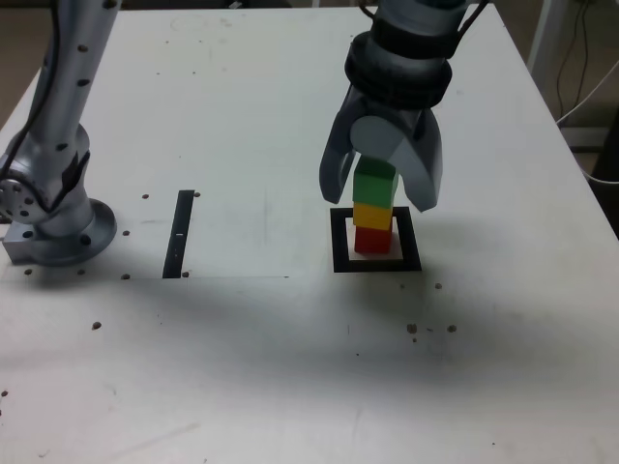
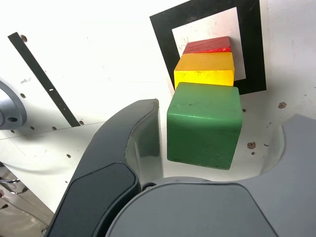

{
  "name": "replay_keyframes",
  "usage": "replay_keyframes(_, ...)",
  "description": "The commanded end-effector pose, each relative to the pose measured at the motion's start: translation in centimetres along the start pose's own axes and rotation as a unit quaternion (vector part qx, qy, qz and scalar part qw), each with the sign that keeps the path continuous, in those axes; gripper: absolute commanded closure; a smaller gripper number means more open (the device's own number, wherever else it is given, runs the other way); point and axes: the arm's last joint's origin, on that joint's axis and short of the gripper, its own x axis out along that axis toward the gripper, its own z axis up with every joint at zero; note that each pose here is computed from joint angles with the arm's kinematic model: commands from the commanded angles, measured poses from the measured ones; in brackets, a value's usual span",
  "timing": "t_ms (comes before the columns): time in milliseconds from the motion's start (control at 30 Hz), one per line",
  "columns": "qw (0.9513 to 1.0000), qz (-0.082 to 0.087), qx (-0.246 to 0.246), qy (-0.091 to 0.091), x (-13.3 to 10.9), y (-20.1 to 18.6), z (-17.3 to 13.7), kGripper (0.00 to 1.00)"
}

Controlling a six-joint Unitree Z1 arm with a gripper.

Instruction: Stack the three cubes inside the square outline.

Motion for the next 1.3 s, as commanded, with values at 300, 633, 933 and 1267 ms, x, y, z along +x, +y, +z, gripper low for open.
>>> replay_keyframes(300,0.9995,0.013,-0.002,-0.028,-2.6,-0.1,-2.8,0.0)
replay_keyframes(633,0.9994,0.014,-0.005,-0.033,-3.1,-0.4,-4.6,0.0)
replay_keyframes(933,0.9994,0.007,-0.029,-0.02,-2.8,-0.9,-9.0,0.0)
replay_keyframes(1267,0.9986,0.0,-0.052,0.007,-0.8,-1.6,-13.3,0.01)
